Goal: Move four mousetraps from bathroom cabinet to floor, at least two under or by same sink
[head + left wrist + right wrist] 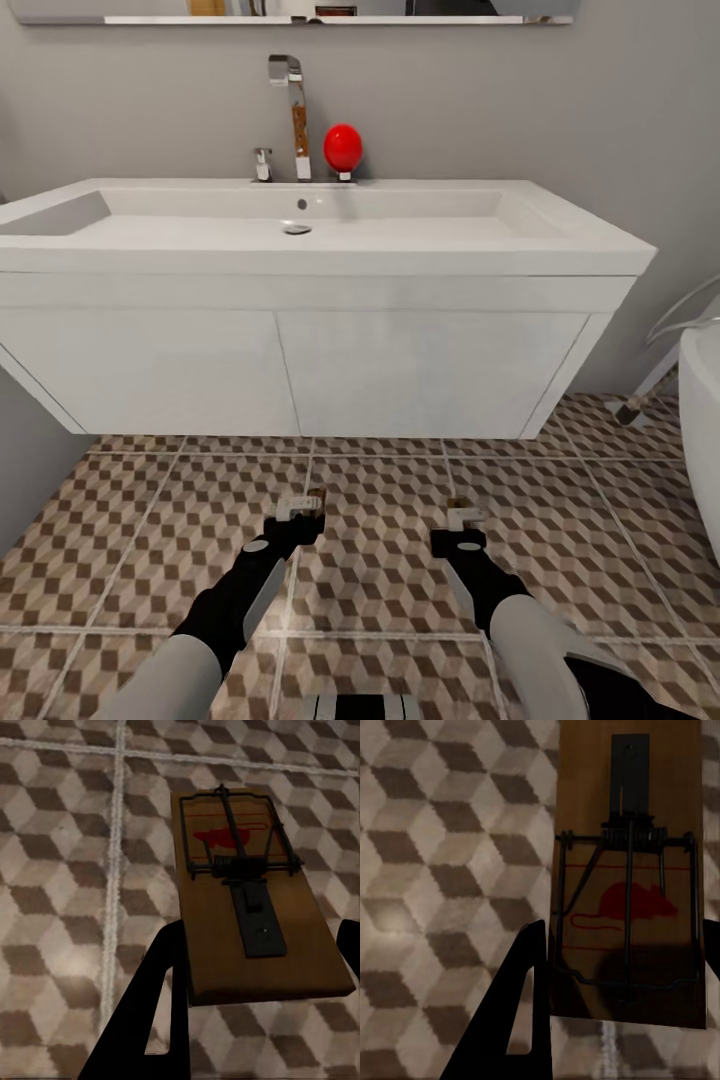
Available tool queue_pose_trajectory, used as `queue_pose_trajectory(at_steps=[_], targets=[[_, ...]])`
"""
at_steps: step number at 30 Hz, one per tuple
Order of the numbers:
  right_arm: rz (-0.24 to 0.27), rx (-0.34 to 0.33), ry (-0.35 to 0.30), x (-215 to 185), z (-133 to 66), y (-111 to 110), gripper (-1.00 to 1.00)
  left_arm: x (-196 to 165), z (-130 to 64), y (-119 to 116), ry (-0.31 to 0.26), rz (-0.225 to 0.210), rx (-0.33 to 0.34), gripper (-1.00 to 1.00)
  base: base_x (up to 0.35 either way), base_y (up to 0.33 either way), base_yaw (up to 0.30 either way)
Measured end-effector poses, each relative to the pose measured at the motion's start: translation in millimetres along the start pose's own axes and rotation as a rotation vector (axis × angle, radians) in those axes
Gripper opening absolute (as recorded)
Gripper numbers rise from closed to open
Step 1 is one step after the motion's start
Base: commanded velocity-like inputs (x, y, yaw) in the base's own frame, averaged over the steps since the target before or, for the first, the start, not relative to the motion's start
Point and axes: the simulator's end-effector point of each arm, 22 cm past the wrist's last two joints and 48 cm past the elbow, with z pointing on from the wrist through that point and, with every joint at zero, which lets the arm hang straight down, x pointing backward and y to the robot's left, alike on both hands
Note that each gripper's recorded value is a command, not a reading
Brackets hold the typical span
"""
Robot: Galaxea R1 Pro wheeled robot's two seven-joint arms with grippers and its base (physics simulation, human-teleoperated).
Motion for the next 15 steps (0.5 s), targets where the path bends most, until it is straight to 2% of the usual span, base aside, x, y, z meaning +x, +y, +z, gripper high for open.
queue_pose_trajectory(at_steps=[15], targets=[[-0.008, -0.002, 0.059, 34, 18.8, 3, -1.0, 31, 16.7, 5, 0.046, -0.004, -0.007, -1.0, 0.0, 0.0, 0.0]])
